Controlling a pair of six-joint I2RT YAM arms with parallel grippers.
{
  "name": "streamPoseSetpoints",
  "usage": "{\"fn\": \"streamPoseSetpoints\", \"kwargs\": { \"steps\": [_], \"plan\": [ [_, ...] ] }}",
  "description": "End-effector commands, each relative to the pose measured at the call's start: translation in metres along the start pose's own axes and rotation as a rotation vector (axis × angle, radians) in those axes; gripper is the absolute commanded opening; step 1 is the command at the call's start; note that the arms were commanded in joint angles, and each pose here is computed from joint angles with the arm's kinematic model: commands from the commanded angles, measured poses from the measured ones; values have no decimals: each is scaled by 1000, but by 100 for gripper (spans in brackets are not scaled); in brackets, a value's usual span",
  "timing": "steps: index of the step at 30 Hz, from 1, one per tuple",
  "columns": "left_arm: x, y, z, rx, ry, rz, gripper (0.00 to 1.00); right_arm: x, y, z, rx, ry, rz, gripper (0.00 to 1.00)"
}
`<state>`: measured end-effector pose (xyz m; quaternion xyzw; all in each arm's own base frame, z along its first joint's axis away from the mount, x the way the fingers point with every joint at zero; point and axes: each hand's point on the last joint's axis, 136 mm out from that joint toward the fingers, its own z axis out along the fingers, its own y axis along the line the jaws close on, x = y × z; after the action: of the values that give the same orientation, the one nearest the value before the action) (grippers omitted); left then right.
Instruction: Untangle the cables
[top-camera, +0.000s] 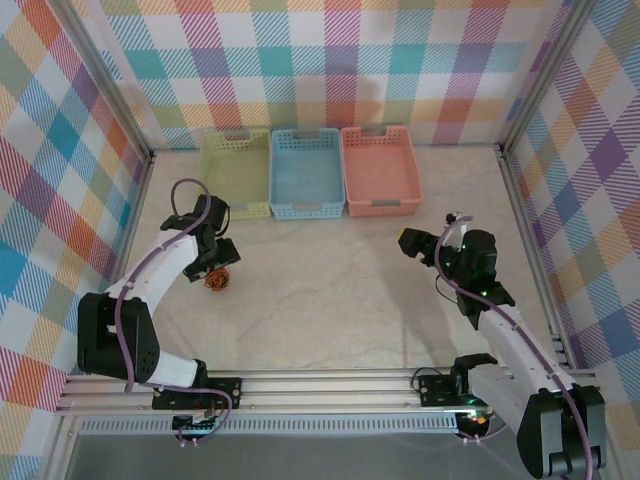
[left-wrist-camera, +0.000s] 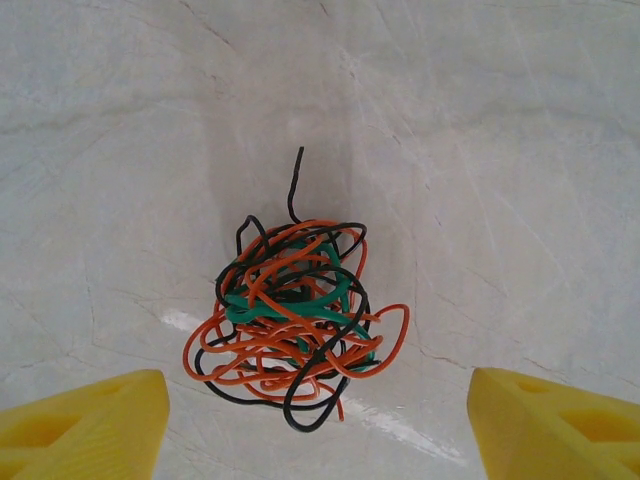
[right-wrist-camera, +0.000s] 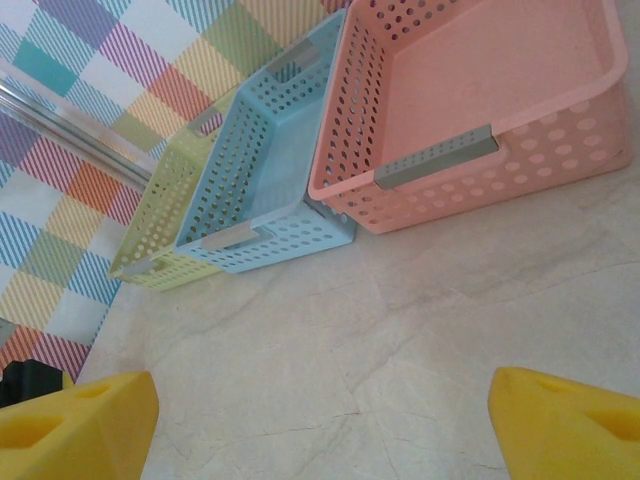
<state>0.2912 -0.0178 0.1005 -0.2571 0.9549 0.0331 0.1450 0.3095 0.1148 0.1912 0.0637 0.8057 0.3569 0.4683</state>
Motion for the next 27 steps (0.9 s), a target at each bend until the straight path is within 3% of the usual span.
{"fn": "streamPoseSetpoints", "kwargs": {
  "steps": [1, 11, 20, 27],
  "plan": [
    [-2, -2, 13, -17, 28, -41, 79, -3, 2, 1, -8, -18, -12, 86],
    [19, -3, 51, -61, 148, -35, 75, -3, 3, 0, -7, -20, -13, 87],
    [33, -11, 59, -10, 208, -24, 55, -2, 3, 0, -8, -18, -9, 87],
    [57, -63, 43, 152, 229, 46, 48, -3, 2, 0, -4, -20, -10, 87]
  ]
}}
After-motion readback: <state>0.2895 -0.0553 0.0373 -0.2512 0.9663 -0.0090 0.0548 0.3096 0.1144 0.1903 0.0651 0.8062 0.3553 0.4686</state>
